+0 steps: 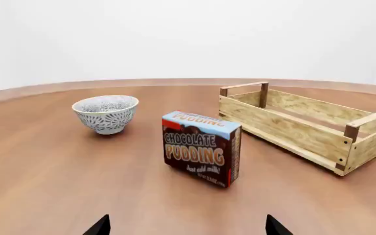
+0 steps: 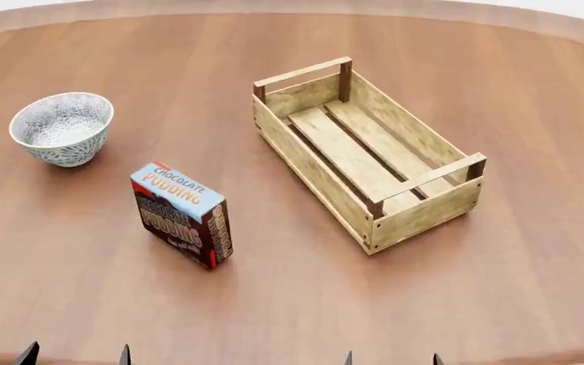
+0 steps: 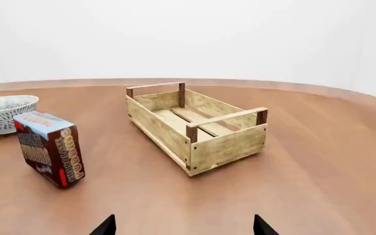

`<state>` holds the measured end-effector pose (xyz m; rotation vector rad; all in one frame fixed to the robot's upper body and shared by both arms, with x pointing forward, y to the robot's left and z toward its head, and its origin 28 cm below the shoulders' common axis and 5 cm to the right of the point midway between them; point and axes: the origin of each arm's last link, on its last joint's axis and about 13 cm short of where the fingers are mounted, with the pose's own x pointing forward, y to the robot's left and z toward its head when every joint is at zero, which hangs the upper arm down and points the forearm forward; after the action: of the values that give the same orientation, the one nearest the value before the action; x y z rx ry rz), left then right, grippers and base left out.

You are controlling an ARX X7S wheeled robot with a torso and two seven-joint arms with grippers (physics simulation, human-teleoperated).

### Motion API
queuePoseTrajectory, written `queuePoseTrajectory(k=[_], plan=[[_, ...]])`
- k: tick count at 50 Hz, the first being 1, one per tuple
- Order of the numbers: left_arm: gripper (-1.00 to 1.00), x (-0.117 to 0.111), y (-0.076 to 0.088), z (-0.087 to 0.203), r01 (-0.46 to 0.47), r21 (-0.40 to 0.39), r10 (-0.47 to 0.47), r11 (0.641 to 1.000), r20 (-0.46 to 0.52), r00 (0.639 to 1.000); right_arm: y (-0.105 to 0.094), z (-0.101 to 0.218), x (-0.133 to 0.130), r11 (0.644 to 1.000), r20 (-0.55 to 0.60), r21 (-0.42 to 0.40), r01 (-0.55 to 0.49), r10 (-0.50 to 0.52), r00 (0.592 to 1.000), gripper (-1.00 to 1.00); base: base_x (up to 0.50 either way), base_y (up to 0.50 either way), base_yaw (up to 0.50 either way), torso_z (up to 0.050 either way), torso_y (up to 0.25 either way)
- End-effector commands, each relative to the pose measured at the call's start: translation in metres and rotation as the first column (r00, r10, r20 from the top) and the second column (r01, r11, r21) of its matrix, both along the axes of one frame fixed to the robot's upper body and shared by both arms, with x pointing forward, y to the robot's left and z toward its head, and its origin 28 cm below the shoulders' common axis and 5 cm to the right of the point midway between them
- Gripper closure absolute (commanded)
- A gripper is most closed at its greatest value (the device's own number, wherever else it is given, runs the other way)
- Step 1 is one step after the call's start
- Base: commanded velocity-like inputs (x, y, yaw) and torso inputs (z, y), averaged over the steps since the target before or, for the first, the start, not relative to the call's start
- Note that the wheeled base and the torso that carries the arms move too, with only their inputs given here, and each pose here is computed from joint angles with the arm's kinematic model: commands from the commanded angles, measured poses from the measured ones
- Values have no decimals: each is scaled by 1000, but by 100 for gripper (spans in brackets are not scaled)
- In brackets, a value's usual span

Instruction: Pick up the chocolate pudding and put it in the tray.

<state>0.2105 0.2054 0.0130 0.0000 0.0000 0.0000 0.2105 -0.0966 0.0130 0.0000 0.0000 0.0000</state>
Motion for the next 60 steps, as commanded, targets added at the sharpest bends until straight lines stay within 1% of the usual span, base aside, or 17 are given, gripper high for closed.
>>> queuePoseTrajectory(k=[1,4,5,7,8,13,18,27,47,50,60], plan=[[-100,-1,0,0,0,0,0,1000,0,1000,0,-1,-1,1000,-1,0,0,0,1000,-100,0,0,0,0,0],[-100,-6,0,8,4,27,-6,1000,44,999,0,9,-5,1000,30,-7,1,0,1000,-100,0,0,0,0,0],[-100,-9,0,11,-1,41,-2,999,65,998,0,12,-7,1000,58,-21,-3,5,998,-100,0,0,0,0,0],[-100,-14,-1,18,3,47,-8,999,97,995,2,21,-13,999,95,-40,-7,11,995,-100,0,0,0,0,0],[-100,-17,-1,23,5,42,-10,999,109,994,4,25,-16,999,101,-29,-18,20,995,-100,0,0,0,0,0],[-100,-26,-3,34,18,35,-23,999,145,989,5,33,-22,999,141,-43,-32,37,989,-100,2,0,0,0,0],[-100,-24,-3,30,20,36,-25,999,139,990,5,27,-20,998,131,-48,-41,47,990,-100,131,0,0,0,0],[-100,-23,-3,28,13,45,-19,999,137,990,5,26,-19,999,130,-26,-46,50,990,-100,300,0,0,0,0],[-100,-24,-4,27,34,38,-39,999,131,991,7,26,-19,997,132,-27,-67,70,989,-100,399,0,0,0,0],[-100,-24,-4,28,34,40,-39,999,133,990,8,26,-20,997,125,-10,-79,80,989,-100,426,0,0,0,0],[-100,-25,-5,29,37,43,-43,998,136,990,9,26,-20,996,129,-27,-79,82,988,-100,427,0,0,0,0]])
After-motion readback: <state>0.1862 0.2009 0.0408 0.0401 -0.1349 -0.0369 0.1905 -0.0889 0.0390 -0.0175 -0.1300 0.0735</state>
